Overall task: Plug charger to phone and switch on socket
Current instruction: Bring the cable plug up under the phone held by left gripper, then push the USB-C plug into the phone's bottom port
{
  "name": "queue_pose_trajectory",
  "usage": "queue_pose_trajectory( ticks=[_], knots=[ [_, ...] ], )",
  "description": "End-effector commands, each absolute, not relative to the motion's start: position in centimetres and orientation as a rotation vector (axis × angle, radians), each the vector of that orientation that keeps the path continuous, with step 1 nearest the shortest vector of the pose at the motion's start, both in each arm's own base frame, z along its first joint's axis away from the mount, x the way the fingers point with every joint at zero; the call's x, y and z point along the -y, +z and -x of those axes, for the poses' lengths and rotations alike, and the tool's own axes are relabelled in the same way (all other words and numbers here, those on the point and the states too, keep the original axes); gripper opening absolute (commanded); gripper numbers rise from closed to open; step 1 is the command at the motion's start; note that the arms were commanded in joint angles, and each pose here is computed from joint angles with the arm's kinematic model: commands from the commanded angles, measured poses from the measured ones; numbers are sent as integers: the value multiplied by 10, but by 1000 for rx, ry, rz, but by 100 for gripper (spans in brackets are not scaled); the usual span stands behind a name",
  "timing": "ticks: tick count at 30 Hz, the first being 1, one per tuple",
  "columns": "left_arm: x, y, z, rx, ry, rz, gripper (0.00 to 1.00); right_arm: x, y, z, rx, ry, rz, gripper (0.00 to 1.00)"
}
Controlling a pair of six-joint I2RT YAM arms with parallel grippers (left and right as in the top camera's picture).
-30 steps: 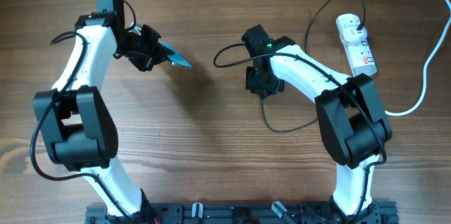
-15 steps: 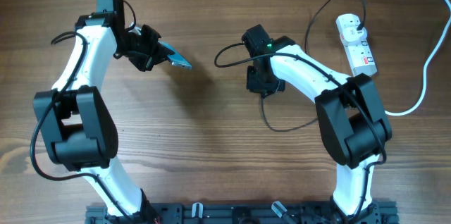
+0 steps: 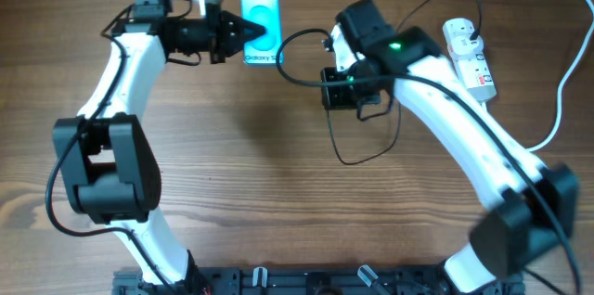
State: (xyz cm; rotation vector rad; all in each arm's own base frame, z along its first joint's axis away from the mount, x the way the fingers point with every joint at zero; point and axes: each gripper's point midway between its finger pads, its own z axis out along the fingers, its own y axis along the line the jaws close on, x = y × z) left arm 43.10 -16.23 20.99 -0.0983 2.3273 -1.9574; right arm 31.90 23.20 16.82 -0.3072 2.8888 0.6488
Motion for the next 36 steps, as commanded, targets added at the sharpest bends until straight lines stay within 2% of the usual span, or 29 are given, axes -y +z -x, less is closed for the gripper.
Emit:
queue_pose_trajectory(
  ticks=[1,6,11,22,27,36],
  knots=[
    [196,241,-410,-2246,-2056,-149,4,-243,209,-298,-2797,787,436,4],
    [240,244,-391,-2249,-2084,-322,4,-257,205,-284,-2828,672,393,4],
    [242,232,-399,-2331,-2001,-226,4,-253,200,-290,-2820,509,247,4],
    [241,222,-407,-2393,-1933,-124,4,-267,212,-309,-2728,579,187,4],
    [244,242,-402,-2278,-2030,-272,4,-265,210,-306,-2755,581,120,4],
    [244,243,-403,-2264,-2025,-290,4,-266,211,-308,-2744,588,119,4]
  ],
)
